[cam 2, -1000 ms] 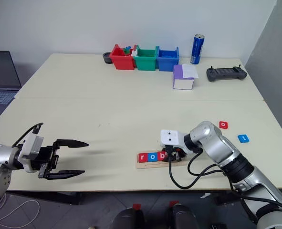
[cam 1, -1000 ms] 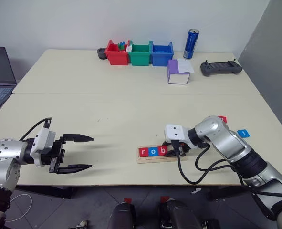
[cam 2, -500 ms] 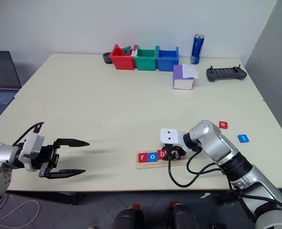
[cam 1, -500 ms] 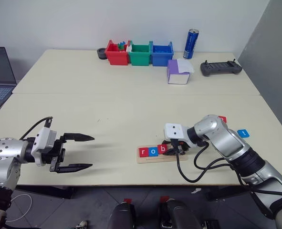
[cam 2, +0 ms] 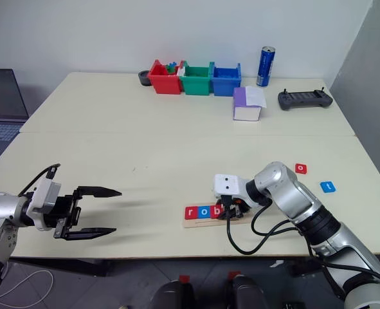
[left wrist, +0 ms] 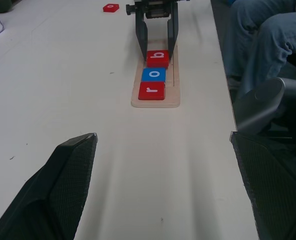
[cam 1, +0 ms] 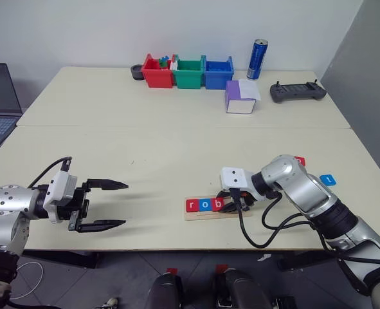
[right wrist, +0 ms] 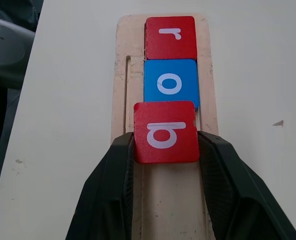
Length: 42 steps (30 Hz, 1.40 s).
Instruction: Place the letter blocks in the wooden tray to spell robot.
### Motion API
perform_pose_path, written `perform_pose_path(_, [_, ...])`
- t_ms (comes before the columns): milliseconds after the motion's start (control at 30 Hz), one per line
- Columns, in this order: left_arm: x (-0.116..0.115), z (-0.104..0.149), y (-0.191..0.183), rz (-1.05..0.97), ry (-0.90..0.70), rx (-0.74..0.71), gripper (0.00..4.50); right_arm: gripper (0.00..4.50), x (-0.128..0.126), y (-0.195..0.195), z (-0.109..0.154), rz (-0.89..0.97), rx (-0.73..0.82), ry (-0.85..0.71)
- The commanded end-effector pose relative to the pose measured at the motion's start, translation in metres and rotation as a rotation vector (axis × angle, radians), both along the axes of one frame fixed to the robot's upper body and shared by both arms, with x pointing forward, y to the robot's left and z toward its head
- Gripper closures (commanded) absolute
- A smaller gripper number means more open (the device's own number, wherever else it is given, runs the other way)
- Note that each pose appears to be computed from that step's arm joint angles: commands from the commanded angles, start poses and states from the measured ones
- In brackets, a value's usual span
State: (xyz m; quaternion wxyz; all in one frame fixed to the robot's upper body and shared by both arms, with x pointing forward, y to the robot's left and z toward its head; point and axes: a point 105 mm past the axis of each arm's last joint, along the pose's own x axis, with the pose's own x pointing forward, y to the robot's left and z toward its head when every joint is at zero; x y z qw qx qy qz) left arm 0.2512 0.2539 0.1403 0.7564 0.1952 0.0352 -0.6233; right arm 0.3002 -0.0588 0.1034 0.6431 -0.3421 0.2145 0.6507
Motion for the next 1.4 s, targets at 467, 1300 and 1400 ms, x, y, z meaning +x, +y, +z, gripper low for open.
perform_pose_path(467, [0.003, 0.010, 0.003, 0.010, -0.043, 0.004, 0.00, 3.04, 0.004, 0.003, 0.006, 0.007, 0.005, -0.045])
perform_pose_path(1300, [0.006, 0.009, 0.004, 0.011, -0.046, 0.005, 0.00, 0.01, 0.069, -0.198, 0.074, -1.170, 0.390, -0.352])
perform_pose_path(1400, [0.006, 0.009, 0.005, 0.015, -0.044, 0.007, 0.00, 0.01, 0.071, -0.222, 0.059, -1.365, 0.427, -0.389])
